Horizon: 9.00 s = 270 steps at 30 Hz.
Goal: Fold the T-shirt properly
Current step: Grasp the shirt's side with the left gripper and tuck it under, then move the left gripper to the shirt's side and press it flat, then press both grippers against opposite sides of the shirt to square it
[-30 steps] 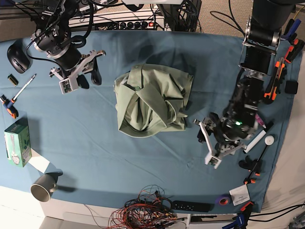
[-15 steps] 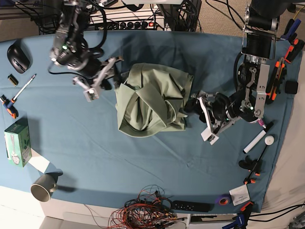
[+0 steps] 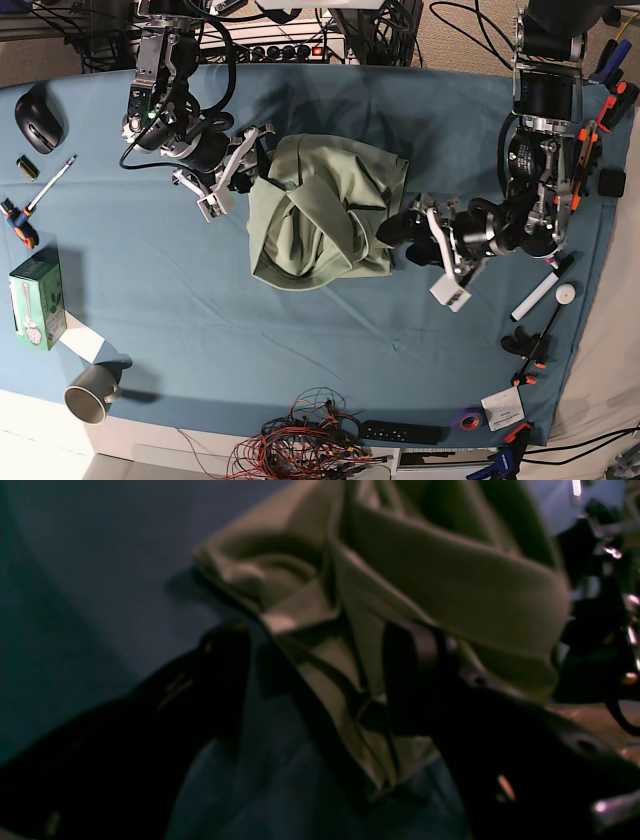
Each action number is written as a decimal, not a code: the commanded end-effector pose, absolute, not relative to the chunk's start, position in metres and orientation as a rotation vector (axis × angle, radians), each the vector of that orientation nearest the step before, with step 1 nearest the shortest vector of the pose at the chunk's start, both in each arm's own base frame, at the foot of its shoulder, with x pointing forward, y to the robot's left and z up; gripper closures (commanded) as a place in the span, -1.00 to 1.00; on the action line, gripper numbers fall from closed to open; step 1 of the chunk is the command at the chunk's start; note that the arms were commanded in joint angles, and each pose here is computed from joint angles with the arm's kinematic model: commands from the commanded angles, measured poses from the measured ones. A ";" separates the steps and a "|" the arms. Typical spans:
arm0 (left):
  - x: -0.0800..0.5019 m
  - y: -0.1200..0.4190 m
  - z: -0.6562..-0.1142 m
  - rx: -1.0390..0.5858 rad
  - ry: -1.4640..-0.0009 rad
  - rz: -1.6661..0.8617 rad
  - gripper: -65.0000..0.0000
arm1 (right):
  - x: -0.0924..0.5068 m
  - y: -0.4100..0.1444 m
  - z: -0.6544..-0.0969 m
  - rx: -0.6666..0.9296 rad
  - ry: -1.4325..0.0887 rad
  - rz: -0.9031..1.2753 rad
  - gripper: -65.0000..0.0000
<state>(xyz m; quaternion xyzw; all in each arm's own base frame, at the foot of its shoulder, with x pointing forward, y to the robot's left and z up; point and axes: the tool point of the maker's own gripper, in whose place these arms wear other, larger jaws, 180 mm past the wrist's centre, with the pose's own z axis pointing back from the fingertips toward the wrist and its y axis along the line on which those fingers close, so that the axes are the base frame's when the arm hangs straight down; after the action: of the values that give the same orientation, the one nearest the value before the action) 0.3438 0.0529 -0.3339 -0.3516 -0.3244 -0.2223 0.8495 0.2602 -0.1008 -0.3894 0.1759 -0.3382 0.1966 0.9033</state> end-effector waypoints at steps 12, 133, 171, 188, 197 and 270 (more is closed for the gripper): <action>0.358 0.033 -0.310 -0.817 -0.794 -0.456 -0.29 | 0.262 -0.102 -0.388 0.354 -0.697 0.416 1.00; 0.425 0.037 -0.292 -0.952 -0.799 -0.368 0.01 | 0.272 -0.122 -0.340 0.171 -0.812 0.412 0.44; 0.290 0.055 -0.319 -1.178 -0.612 -0.410 -0.22 | 0.287 -0.137 -0.333 0.097 -0.860 0.338 0.44; 0.291 0.056 -0.326 -1.131 -0.613 -0.411 -0.21 | 0.250 -0.124 -0.375 0.224 -0.687 0.458 0.44; 0.274 0.058 -0.343 -1.132 -0.577 -0.364 -0.19 | 0.244 -0.107 -0.370 0.323 -0.697 0.494 0.44; 0.231 0.025 -0.352 -1.267 -0.512 -0.294 0.17 | 0.309 -0.099 -0.354 0.593 -0.771 0.381 0.00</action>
<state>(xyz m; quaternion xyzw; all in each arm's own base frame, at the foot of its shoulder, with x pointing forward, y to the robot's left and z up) 0.2235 0.0240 -0.3627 -0.5789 -0.2178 -0.1306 0.7749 0.2994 -0.1013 -0.3692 0.2778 -0.3429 0.1752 0.8801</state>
